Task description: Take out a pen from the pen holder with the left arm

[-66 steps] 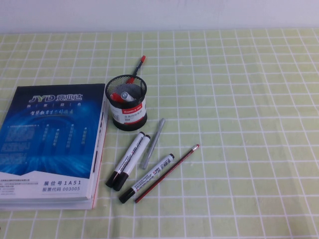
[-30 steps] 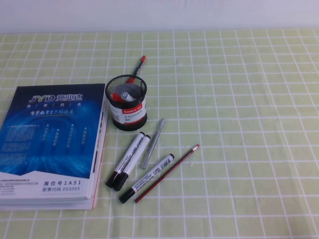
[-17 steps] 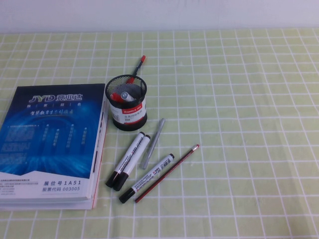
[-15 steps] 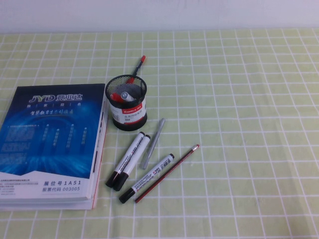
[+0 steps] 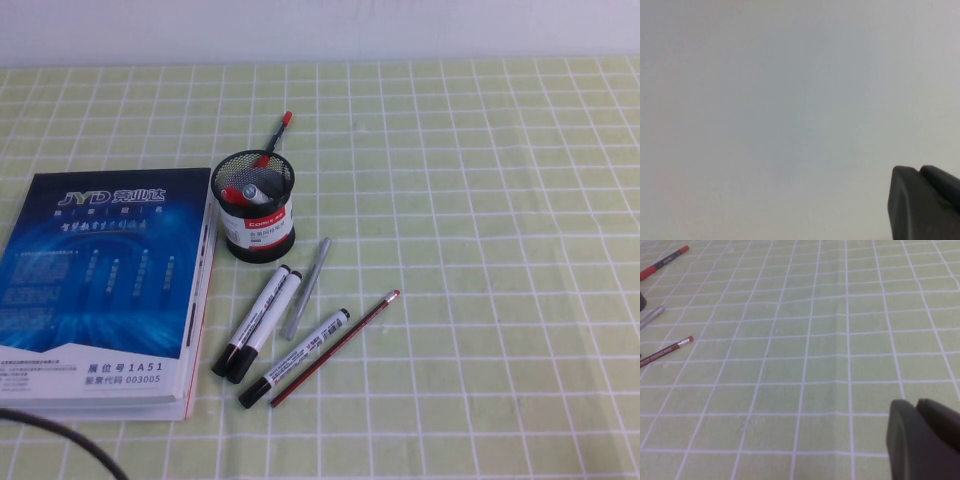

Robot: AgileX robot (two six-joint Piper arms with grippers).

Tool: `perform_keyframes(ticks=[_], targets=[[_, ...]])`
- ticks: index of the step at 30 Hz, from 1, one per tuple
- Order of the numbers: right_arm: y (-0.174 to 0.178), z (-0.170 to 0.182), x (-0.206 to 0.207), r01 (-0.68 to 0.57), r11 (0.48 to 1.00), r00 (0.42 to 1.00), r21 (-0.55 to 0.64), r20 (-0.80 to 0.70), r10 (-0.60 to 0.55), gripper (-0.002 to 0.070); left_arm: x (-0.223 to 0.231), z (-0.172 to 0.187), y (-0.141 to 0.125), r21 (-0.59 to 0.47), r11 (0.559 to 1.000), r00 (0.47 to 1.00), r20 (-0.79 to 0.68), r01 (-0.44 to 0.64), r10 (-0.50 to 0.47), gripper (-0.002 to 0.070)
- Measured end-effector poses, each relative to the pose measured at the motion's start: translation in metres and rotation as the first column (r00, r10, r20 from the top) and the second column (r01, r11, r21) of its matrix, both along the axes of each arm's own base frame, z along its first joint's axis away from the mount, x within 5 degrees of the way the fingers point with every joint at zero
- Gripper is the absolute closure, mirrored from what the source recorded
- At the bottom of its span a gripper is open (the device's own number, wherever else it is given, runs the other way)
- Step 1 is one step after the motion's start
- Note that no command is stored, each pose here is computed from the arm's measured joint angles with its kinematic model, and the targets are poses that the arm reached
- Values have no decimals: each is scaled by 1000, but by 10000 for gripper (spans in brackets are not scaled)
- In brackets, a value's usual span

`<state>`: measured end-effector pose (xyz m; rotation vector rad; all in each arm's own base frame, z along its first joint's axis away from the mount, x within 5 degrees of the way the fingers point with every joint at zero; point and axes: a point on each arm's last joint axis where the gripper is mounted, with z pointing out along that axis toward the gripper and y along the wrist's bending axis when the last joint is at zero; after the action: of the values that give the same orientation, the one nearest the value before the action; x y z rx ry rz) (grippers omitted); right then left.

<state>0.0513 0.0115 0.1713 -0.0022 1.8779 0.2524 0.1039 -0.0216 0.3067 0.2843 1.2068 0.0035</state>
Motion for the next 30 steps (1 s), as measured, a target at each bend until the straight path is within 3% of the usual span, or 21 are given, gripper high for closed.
perform_keyframes(ticks=[10,13,17,20,24,27,30], targets=[[0,0,0,0,1000,1000,0,0,0,692,54,-30,-18,-22,988,978,-142,154,-156,679],[0,0,0,0,1000,1000,0,0,0,691,60,-31,-23,-154,960,960,-115,235,-253,679],[0,0,0,0,1000,1000,0,0,0,691,63,-30,-26,-341,889,929,-95,307,-357,679],[0,0,0,0,1000,1000,0,0,0,691,66,-32,-27,-405,858,917,-105,314,-386,679],[0,0,0,0,1000,1000,0,0,0,691,67,-32,-26,-422,853,920,-96,307,-379,679],[0,0,0,0,1000,1000,0,0,0,691,71,-35,-26,-311,906,936,-109,288,-335,679],[0,0,0,0,1000,1000,0,0,0,691,80,-42,-28,-266,926,933,-170,267,-318,679]])
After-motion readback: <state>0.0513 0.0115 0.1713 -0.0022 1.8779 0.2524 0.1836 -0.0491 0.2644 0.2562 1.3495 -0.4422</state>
